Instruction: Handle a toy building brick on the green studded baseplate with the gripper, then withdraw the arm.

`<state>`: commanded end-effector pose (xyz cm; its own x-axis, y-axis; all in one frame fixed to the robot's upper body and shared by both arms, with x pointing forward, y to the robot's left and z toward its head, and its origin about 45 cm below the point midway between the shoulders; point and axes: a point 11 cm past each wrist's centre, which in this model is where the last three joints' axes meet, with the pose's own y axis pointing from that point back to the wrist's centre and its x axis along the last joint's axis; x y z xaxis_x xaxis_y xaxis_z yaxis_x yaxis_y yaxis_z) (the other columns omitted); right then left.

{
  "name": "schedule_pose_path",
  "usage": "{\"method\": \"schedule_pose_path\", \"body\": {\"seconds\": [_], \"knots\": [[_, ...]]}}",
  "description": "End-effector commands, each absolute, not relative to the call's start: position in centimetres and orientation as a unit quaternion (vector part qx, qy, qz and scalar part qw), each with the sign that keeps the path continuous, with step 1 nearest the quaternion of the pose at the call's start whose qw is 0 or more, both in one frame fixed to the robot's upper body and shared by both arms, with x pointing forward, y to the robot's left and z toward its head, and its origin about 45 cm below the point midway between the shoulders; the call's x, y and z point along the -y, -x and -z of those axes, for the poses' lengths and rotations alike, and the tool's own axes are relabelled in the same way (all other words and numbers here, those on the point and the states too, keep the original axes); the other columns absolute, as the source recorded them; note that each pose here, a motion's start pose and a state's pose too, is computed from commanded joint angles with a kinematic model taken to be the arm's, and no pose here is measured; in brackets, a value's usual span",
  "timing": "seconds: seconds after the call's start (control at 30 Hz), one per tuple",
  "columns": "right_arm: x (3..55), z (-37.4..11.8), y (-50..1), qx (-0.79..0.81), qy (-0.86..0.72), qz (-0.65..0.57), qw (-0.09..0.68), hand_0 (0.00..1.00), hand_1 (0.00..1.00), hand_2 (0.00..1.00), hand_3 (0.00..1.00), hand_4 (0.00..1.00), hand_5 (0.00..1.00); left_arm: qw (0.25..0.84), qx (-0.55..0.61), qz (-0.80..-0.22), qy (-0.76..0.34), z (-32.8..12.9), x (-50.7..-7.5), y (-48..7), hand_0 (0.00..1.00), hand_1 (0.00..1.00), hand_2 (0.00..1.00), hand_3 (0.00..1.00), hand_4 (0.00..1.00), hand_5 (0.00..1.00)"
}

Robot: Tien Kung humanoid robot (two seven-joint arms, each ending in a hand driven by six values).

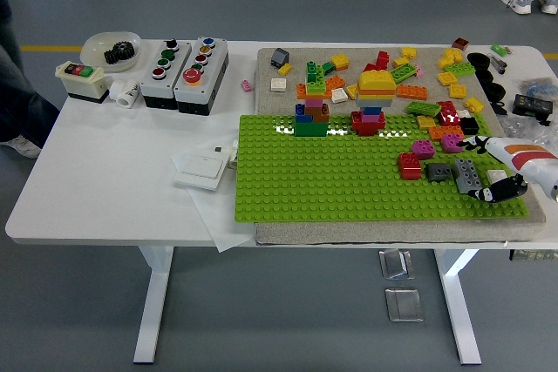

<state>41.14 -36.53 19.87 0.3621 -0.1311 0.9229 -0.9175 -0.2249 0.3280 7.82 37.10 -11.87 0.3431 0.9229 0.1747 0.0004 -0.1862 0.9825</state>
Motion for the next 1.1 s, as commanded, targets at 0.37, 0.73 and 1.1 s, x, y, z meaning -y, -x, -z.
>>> {"method": "schedule_pose_path", "body": {"seconds": [0.37,0.73,1.1], "knots": [[36.2,-19.8,-42.0,0.357,-0.654,-0.426,0.513,0.762,0.766,0.805,0.847,0.905,0.168,0.522,-0.366,-0.439,-0.633,11.9,-37.1,-7.6,0.793,0.717,0.63,0.558,0.581,0.604],[36.0,-19.8,-42.6,0.34,-0.647,-0.435,0.526,0.76,0.765,0.799,0.842,0.904,0.174,0.523,-0.365,-0.441,-0.632,11.8,-37.2,-7.8,0.795,0.717,0.63,0.558,0.581,0.604],[36.1,-19.5,-42.9,0.323,-0.648,-0.432,0.538,0.756,0.758,0.788,0.823,0.913,0.207,0.523,-0.365,-0.443,-0.63,11.8,-37.2,-8.0,0.793,0.717,0.63,0.558,0.582,0.604]]}}
